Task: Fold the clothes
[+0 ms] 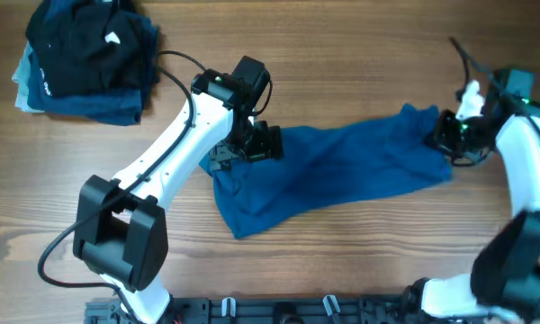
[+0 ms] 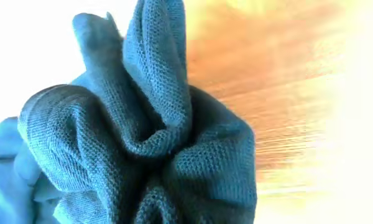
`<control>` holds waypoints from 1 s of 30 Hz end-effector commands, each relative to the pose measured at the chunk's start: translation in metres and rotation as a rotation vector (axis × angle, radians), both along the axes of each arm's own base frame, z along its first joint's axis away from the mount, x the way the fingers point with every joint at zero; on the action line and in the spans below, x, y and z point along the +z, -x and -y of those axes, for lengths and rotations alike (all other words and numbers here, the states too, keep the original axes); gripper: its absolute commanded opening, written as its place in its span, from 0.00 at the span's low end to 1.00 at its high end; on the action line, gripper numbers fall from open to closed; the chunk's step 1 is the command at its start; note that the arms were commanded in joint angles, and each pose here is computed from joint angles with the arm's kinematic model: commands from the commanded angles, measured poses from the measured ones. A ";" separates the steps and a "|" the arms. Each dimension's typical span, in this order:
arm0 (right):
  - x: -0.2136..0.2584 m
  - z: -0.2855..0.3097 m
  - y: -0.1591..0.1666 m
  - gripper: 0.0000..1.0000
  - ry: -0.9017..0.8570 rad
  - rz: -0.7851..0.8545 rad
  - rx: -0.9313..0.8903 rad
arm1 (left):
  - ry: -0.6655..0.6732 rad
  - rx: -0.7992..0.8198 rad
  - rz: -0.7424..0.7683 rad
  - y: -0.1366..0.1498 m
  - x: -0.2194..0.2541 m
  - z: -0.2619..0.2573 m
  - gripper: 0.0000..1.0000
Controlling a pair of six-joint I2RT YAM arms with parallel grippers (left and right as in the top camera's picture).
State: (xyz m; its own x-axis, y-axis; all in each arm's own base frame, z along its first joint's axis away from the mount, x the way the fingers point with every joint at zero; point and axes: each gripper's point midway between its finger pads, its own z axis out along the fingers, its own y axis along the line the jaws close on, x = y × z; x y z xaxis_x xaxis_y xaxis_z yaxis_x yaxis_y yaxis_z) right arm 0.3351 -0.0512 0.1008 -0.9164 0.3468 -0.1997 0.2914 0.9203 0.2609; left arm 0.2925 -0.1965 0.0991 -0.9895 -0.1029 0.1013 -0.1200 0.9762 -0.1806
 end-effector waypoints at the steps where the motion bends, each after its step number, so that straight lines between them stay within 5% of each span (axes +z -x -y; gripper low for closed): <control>1: 0.019 -0.019 -0.001 0.05 0.201 0.009 0.034 | 0.006 0.014 0.007 0.000 0.003 0.001 1.00; 6: -0.003 -0.068 0.005 0.10 0.394 -0.036 0.127 | -0.002 0.014 -0.007 0.003 0.003 -0.001 1.00; 21: -0.038 -0.091 0.008 0.11 0.509 -0.092 0.175 | -0.004 0.014 -0.012 0.005 0.003 -0.001 1.00; 30: -0.045 -0.152 0.016 0.05 0.282 -0.085 0.293 | -0.001 0.015 -0.006 0.003 0.003 0.000 1.00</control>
